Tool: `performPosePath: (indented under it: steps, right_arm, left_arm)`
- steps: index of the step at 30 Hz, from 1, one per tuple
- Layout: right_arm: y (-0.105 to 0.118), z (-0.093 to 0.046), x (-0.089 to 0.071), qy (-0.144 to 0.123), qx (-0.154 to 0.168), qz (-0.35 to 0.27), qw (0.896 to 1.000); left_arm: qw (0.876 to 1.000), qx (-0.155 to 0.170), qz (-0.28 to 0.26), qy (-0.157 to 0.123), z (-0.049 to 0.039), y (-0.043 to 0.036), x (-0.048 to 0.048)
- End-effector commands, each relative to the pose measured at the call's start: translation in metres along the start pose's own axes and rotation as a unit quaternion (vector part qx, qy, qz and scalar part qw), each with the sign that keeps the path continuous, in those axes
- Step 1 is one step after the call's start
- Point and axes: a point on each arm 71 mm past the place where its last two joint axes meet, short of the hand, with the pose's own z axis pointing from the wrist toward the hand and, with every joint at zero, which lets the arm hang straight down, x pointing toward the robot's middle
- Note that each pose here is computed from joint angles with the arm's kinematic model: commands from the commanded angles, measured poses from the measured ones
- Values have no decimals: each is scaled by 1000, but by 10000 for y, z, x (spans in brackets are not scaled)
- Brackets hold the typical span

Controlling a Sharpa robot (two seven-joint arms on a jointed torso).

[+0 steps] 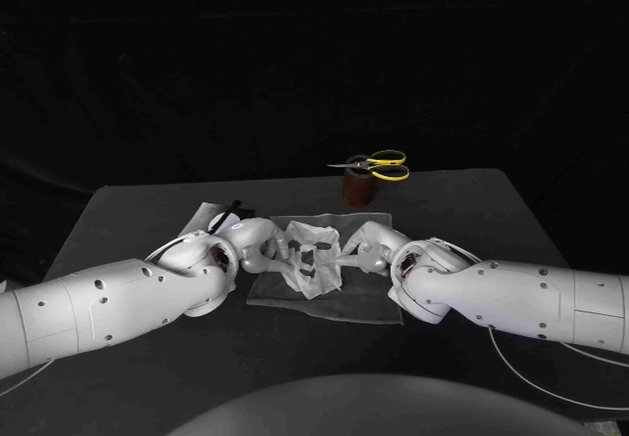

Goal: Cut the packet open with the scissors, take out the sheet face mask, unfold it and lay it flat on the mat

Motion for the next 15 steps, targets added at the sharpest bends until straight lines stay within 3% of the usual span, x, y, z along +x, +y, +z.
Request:
performPosePath:
  steps: [1,15]
  right_arm:
    - [-3,12,22,4,-2,-25,1000]
    - [-13,61,81,6,0,-34,999]
  left_arm:
    - [1000,-4,22,-11,18,-11,-1]
    - [1000,-2,24,-3,3,-21,28]
